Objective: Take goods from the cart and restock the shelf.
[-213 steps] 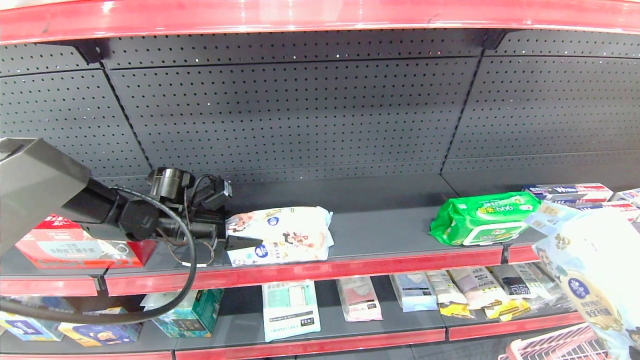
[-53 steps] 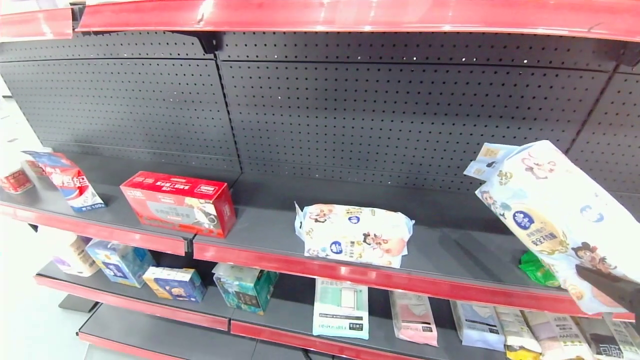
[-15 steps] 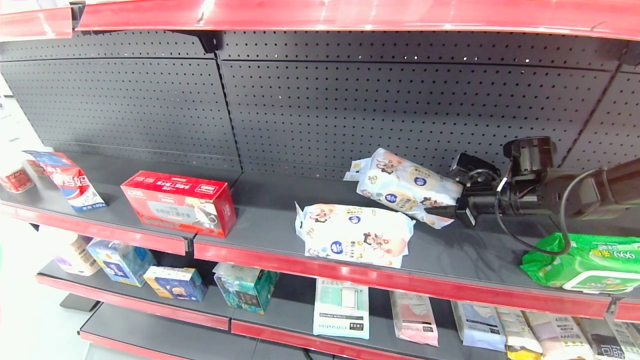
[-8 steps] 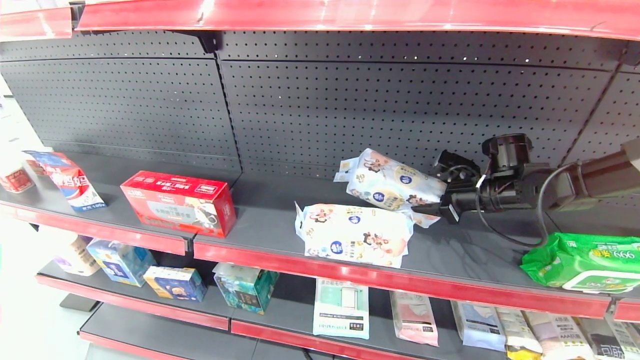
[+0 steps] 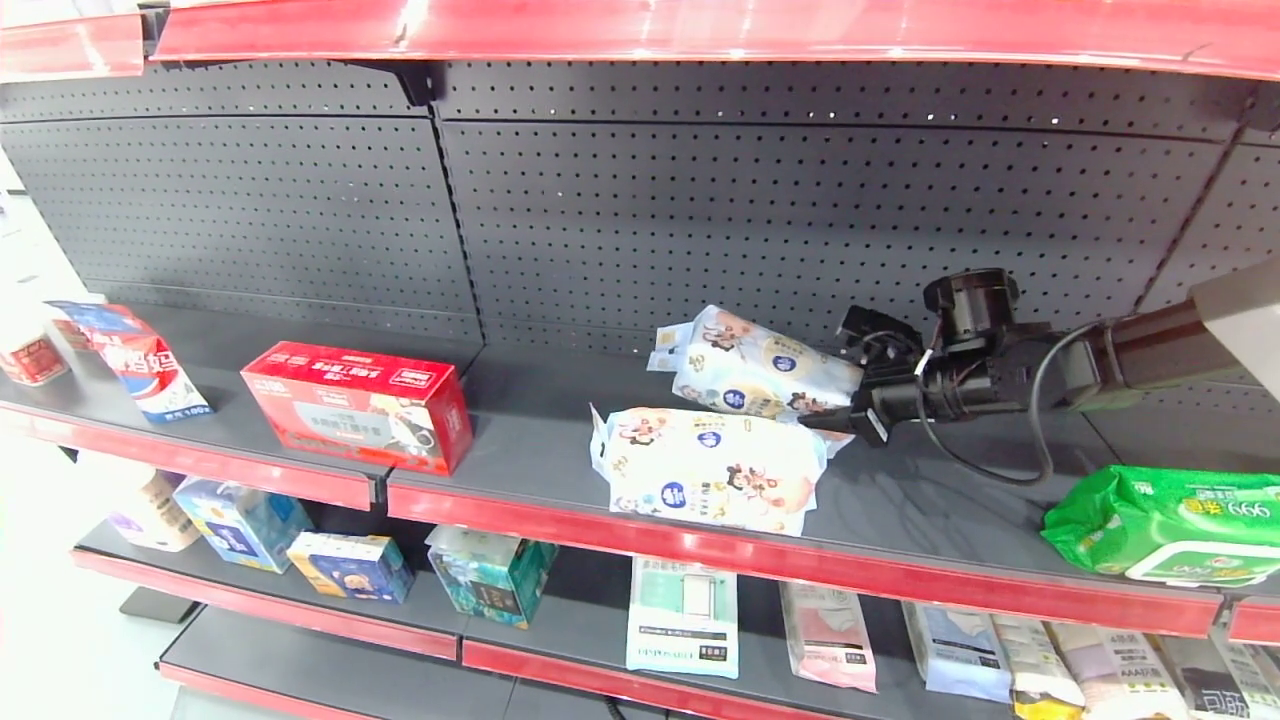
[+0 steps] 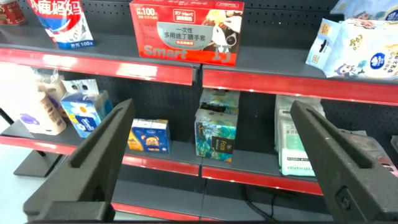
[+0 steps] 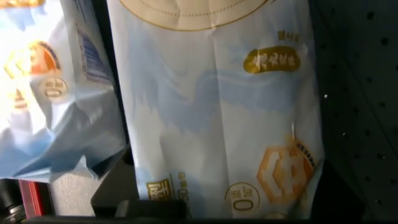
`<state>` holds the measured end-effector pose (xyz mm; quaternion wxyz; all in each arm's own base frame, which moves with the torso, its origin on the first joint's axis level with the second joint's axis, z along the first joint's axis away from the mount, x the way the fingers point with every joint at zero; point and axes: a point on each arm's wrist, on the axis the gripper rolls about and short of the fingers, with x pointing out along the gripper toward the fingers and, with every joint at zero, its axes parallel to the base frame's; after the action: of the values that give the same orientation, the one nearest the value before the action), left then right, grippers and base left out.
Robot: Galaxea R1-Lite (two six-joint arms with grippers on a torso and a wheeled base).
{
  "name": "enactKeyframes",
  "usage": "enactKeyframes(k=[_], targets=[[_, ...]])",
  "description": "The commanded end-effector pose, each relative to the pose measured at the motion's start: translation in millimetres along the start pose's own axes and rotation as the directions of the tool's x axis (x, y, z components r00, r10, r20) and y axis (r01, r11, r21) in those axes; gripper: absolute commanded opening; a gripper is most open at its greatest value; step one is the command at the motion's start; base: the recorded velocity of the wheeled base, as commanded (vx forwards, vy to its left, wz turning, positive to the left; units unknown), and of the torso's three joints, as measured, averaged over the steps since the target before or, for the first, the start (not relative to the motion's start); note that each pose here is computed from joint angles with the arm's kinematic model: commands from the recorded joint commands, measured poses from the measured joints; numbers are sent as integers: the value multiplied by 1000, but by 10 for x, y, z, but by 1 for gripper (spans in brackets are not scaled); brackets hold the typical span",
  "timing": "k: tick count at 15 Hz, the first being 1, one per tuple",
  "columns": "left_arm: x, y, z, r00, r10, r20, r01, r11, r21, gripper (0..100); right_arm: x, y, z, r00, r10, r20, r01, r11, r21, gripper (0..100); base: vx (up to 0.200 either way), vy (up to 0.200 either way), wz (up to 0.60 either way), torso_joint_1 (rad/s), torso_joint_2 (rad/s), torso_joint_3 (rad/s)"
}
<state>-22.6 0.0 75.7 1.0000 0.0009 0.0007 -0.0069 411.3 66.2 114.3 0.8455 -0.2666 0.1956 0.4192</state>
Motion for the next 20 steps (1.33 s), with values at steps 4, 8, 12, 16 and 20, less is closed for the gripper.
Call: enactKeyframes(k=[4,8,12,16,20], targets=[[0,0,0,1000,0,0,0,1000,0,100,59,-52,39,999,4,-42,-4,1000,-10,0,0,0,0,0,0,0],[0,0,0,1000,0,0,0,1000,0,100,172,-43,106,998,35,-61,-35,999,-8,0,0,0,0,0,0,0],[0,0,0,1000,0,0,0,1000,0,100,257,-95,159,997,45,-62,-46,999,-10,0,0,0,0,0,0,0],[0,0,0,1000,0,0,0,1000,0,100,304,-54,134,990,96,-101,-100,994,-41,0,0,0,0,0,0,0],[0,0,0,1000,0,0,0,1000,0,100,354,-90,119,990,96,-103,-102,993,-59,0,0,0,0,0,0,0]])
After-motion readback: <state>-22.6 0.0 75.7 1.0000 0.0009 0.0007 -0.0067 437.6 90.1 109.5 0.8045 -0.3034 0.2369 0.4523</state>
